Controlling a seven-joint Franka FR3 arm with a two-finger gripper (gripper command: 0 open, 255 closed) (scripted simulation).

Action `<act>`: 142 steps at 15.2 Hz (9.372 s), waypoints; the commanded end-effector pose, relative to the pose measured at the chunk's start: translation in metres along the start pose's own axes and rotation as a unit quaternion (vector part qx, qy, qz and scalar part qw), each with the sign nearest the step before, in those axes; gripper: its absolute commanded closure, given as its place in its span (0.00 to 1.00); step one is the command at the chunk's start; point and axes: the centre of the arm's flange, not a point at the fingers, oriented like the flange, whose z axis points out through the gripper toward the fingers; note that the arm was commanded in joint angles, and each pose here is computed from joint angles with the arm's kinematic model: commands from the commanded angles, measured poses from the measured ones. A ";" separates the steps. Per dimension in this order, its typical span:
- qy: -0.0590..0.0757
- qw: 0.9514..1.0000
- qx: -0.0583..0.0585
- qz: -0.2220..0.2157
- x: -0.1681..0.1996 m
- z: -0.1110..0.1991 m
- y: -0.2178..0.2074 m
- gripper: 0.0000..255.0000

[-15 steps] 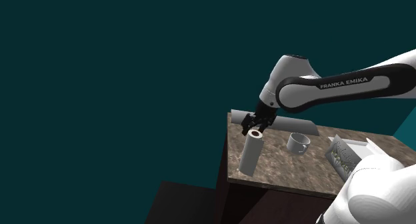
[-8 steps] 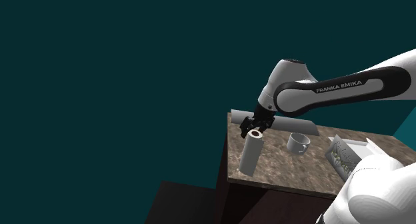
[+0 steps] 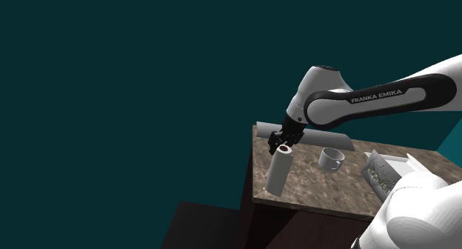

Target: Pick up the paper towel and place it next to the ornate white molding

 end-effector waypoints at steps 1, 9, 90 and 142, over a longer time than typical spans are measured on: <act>0.000 1.000 0.000 0.000 0.000 0.000 0.000 1.00; 0.000 1.000 0.000 0.000 0.005 -0.026 -0.002 1.00; 0.000 1.000 0.000 0.000 0.021 -0.324 0.393 1.00; 0.000 1.000 0.000 0.000 -0.025 -0.113 0.528 1.00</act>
